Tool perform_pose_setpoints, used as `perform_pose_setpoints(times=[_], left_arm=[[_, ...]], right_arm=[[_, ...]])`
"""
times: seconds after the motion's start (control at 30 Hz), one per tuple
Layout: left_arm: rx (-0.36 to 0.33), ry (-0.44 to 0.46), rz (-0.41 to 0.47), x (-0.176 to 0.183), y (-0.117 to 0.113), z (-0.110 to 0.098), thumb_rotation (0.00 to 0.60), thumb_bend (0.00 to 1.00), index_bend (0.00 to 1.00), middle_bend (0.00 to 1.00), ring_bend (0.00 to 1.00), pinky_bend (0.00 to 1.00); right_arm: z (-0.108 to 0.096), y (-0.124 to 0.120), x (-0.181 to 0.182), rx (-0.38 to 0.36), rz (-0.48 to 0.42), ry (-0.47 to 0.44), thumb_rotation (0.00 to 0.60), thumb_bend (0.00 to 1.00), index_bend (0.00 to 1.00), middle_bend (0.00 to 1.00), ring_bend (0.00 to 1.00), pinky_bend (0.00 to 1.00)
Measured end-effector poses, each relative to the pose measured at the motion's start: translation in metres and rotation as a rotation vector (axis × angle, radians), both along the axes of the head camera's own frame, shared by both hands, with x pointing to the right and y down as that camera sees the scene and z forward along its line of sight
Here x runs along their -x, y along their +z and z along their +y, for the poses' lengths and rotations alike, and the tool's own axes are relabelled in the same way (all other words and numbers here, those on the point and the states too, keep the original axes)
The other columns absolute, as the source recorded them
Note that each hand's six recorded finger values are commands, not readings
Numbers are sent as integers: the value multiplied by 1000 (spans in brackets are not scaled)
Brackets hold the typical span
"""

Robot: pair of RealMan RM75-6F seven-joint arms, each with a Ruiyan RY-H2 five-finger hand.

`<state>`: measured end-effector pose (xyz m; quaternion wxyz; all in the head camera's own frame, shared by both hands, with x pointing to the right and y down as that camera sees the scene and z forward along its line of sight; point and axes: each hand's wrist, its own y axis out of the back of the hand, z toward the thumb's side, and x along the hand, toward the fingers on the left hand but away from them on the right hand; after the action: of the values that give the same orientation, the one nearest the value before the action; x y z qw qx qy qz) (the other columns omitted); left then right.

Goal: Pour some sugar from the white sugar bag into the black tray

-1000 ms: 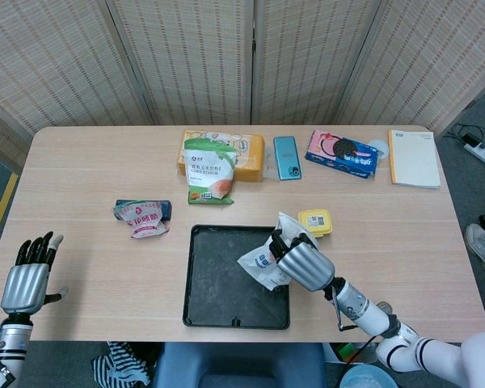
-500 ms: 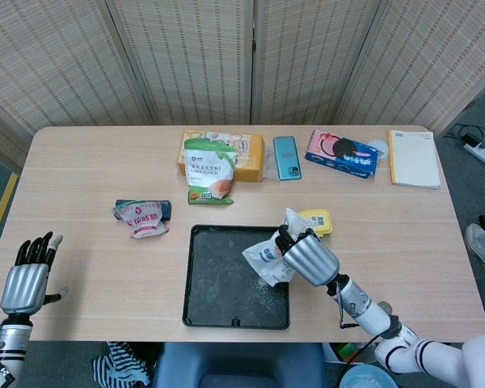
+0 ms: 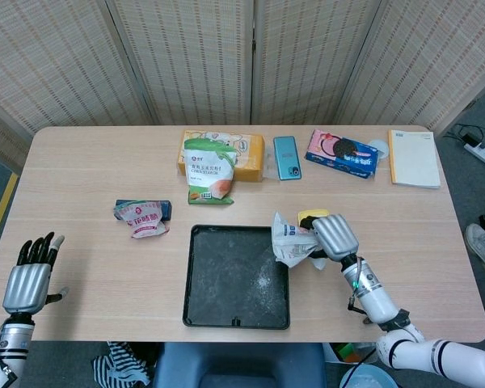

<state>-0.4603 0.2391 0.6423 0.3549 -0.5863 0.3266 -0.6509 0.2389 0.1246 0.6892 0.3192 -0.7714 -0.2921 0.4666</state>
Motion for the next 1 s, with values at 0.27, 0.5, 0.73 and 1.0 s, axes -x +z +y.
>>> perform_pose_setpoints(times=[0.27,0.5,0.73,1.0], left_arm=[[-3,2,-4,-1,0,0,600,172,0,0,34,0],[-5,7,-7,-2,0,1,600,172,0,0,35,0],[-5,13,-9,-3,0,2,600,173,0,0,35,0],[-1,20,-17,-5,2,4,600,173,0,0,34,0]], right_arm=[[5,3,-25,207,-204,191,600,272,920,825,993,1000],[24,-4,-51,237,-174,127,600,272,920,825,993,1000],[51,-5,-82,255,-172,145,600,272,920,825,992,1000],[67,3,-126,256,-131,188,600,272,920,825,992,1000]])
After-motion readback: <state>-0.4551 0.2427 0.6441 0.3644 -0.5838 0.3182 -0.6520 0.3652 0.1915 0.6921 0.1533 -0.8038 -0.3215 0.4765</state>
